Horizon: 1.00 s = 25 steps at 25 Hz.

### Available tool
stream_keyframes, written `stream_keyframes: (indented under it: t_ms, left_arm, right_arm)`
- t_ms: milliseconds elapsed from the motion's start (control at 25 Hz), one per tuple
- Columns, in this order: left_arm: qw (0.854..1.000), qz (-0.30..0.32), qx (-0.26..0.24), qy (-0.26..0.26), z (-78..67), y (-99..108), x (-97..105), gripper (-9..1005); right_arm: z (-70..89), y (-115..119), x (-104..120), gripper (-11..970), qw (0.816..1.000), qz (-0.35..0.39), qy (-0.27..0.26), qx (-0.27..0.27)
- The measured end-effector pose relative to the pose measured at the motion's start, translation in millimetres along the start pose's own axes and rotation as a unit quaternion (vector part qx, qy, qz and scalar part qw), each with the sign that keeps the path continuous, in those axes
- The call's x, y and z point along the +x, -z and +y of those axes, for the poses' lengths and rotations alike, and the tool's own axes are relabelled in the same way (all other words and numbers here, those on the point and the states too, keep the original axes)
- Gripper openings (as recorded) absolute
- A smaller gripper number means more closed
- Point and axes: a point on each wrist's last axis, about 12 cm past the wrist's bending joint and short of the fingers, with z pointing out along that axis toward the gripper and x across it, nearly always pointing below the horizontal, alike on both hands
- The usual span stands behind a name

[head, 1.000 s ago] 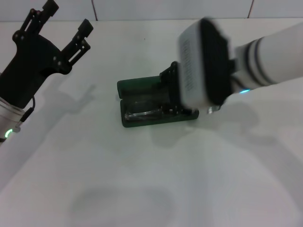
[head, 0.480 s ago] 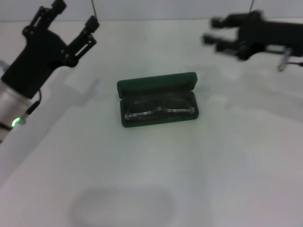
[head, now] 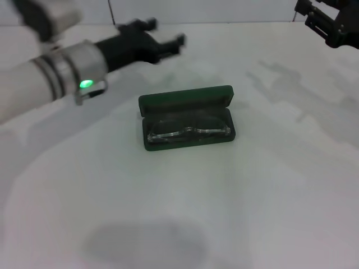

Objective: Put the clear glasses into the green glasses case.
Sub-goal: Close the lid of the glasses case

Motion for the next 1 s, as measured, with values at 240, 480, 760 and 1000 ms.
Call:
stream_keyframes:
  t_ms: [240,480,760,1000]
  left_arm:
    - [0.995,0.083,0.056,-0.028,-19.3,-23.5,-4.0,827]
    - [0.99,0.12,0.072,-0.032,-27.7,-20.6,6.2,827]
    - [0.987,0.131,0.093,-0.015,-32.9,-7.6,21.3,827]
    - [0.986,0.138,0.093,-0.014,-33.5,6.2,35.3,826]
  right_arm:
    - [0.3,-0.1,3.4,423,1.0,0.005,-0.001,0.003]
    - [-0.2,0.5,4.2,422,1.0,0.008,0.0,0.006]
    - [-1.1,-1.4,2.8,421,1.0,0.008,0.003,0.005]
    - [-2.7,-7.5,2.8,420,1.0,0.016,0.007,0.007]
